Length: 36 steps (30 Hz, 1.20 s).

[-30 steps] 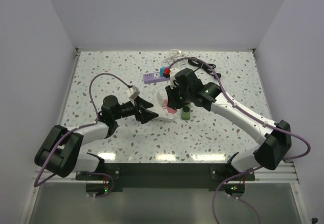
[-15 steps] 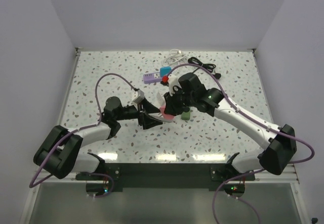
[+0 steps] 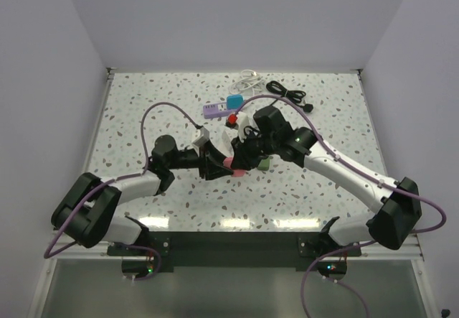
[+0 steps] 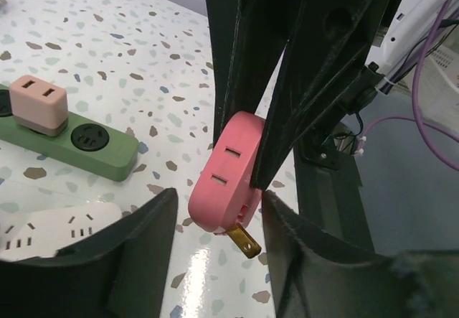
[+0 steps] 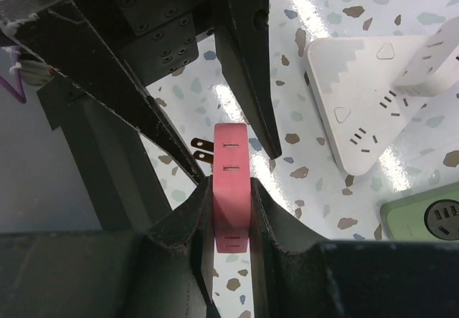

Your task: Insert the plug

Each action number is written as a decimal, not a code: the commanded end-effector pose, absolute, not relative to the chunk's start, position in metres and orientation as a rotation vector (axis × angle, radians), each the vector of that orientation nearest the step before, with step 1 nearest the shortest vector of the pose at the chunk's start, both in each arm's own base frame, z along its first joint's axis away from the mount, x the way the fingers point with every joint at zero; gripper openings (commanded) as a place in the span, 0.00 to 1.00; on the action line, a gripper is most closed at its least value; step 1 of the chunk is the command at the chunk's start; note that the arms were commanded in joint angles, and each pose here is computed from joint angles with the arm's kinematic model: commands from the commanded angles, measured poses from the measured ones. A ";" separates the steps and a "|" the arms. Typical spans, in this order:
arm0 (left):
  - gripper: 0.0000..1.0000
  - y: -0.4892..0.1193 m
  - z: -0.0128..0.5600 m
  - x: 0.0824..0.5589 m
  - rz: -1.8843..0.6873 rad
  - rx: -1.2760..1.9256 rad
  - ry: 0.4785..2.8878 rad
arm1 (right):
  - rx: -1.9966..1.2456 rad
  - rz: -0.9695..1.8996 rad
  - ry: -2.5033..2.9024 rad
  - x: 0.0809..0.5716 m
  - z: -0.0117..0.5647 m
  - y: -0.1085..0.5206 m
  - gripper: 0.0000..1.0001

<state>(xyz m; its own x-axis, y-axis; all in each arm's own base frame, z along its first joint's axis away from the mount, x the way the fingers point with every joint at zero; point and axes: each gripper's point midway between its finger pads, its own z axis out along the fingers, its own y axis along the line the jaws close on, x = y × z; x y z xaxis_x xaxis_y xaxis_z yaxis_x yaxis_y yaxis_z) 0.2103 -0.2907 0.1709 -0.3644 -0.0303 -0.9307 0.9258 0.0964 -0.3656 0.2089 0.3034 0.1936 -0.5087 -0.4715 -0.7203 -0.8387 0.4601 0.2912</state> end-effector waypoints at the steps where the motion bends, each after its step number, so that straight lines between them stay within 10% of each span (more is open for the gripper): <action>1: 0.49 -0.297 0.182 0.205 -1.423 0.997 1.433 | -1.148 0.917 2.030 0.203 0.215 0.309 0.00; 9: 0.27 -0.296 0.175 0.181 -1.480 1.098 1.367 | -1.176 0.928 1.998 0.206 0.223 0.314 0.00; 13: 0.00 -0.295 0.179 0.166 -1.520 1.138 1.314 | -1.208 0.964 1.989 0.208 0.224 0.321 0.00; 36: 0.00 -0.288 0.218 0.091 -1.641 1.304 0.968 | -1.069 1.167 1.935 0.224 0.239 0.345 0.00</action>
